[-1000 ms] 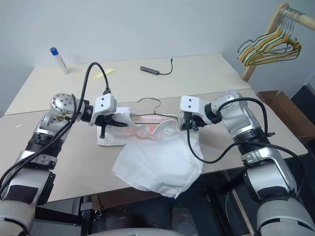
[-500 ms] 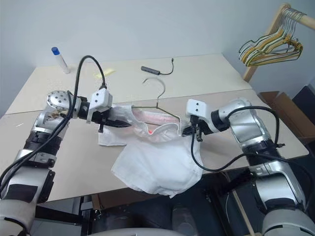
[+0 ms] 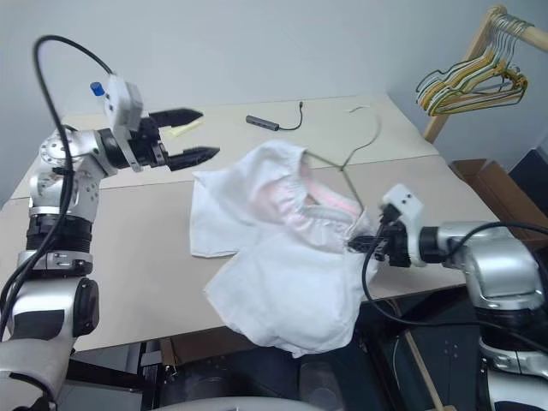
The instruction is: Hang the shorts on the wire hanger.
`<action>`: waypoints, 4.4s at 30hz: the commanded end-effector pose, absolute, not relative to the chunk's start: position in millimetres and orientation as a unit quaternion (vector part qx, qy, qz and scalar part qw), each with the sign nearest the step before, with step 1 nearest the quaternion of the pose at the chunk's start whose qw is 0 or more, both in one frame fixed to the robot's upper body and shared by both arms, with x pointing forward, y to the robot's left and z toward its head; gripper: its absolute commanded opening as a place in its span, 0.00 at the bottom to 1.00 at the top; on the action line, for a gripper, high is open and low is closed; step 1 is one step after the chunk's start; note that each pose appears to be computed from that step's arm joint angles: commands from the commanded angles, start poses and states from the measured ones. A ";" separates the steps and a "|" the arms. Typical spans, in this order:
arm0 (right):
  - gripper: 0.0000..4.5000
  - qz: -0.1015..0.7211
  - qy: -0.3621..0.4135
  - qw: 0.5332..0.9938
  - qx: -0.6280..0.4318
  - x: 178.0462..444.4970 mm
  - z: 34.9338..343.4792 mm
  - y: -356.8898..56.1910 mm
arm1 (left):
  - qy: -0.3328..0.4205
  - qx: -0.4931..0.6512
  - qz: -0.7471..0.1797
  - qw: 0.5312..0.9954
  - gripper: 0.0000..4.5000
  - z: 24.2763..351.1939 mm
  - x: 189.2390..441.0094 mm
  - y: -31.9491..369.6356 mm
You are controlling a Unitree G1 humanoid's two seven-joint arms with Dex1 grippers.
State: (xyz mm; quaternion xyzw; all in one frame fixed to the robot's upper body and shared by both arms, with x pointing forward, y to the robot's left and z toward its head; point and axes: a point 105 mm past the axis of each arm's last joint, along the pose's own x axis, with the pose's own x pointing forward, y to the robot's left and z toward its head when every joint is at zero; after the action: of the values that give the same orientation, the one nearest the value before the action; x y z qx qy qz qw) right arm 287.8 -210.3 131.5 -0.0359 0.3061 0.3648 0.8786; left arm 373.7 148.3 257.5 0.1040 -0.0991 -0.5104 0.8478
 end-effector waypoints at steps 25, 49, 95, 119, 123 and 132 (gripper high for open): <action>0.00 -0.131 0.268 0.921 0.249 321.0 227.3 -374.0 | -0.196 -0.047 -0.530 0.824 1.00 314.1 314.1 89.8; 0.00 -0.372 0.169 0.813 0.414 341.5 236.0 -438.1 | -0.191 -0.034 -0.546 0.815 1.00 311.7 309.0 83.0; 0.99 -0.505 -0.052 0.861 -0.024 329.8 256.4 -430.8 | -0.186 -0.004 -0.546 0.817 1.00 304.2 305.8 88.7; 0.99 0.242 -0.213 0.937 -0.137 358.3 282.9 -199.7 | -0.100 0.057 -0.501 0.858 1.00 250.3 305.8 134.2; 0.99 0.412 -0.157 0.886 -0.145 349.0 256.5 -157.7 | -0.080 0.085 -0.455 0.883 1.00 232.7 296.2 148.5; 0.99 0.577 -0.070 0.798 -0.158 330.3 226.7 -128.3 | -0.010 0.126 -0.445 0.887 1.00 195.3 266.6 165.0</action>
State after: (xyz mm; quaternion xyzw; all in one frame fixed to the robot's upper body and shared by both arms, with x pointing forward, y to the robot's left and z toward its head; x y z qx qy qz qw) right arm 334.4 -129.1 215.4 -0.1516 -0.0577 0.5634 0.8101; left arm 271.5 166.3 182.2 0.0998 0.0166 -0.4417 0.8915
